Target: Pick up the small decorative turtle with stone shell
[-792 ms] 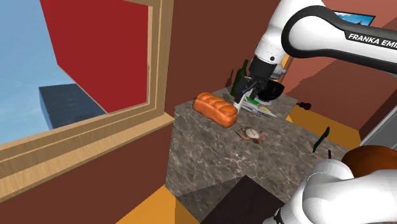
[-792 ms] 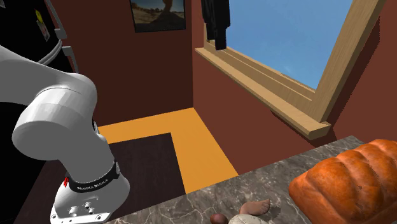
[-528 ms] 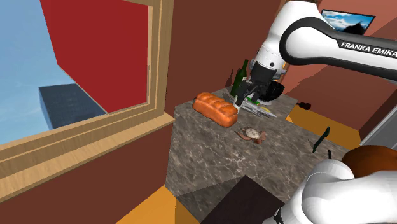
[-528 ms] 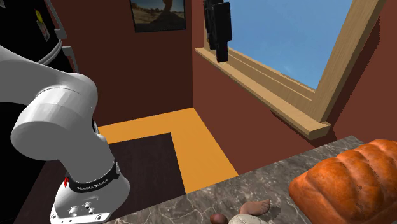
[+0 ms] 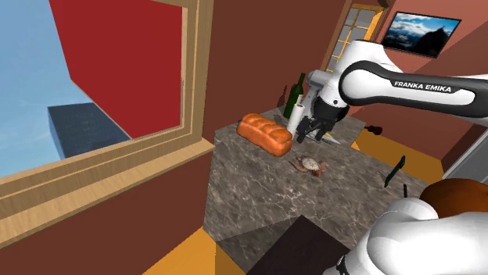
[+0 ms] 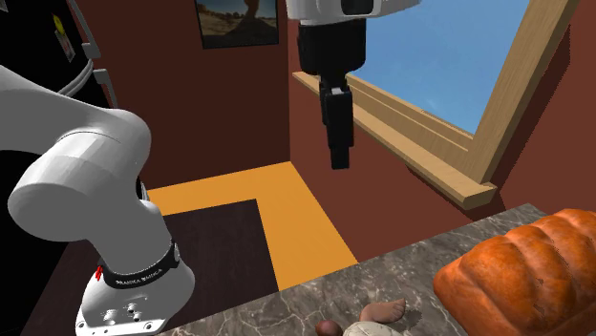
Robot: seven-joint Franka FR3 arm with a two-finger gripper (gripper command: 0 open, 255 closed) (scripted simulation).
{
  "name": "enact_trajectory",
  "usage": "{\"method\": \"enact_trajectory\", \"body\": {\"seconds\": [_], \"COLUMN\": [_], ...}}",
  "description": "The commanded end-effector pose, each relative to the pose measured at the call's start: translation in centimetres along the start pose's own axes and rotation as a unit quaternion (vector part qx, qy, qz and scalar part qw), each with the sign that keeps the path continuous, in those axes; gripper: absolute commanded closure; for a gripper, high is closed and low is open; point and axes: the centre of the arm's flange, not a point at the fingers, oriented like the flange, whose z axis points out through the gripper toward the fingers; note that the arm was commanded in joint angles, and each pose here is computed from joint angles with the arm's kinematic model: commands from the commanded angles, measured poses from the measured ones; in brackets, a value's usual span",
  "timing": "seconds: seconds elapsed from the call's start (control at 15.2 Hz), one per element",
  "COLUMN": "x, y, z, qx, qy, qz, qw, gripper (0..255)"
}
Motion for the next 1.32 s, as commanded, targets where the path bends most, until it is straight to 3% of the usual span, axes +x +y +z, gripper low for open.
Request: {"method": "enact_trajectory", "body": {"seconds": [0.0,0.46,0.99,1.25], "x": [-0.1,-0.8,-2.6,-2.8], "y": [1.8,8.5,16.1,16.1], "z": [1.8,8.1,15.3,16.9], "qx": [0.000,0.000,0.001,0.001], "qy": [0.000,-0.003,-0.006,-0.006], "qz": [0.017,0.075,0.141,0.141], "qw": [0.9999,0.9972,0.9900,0.9899], "gripper": [0,0,0,0]}}
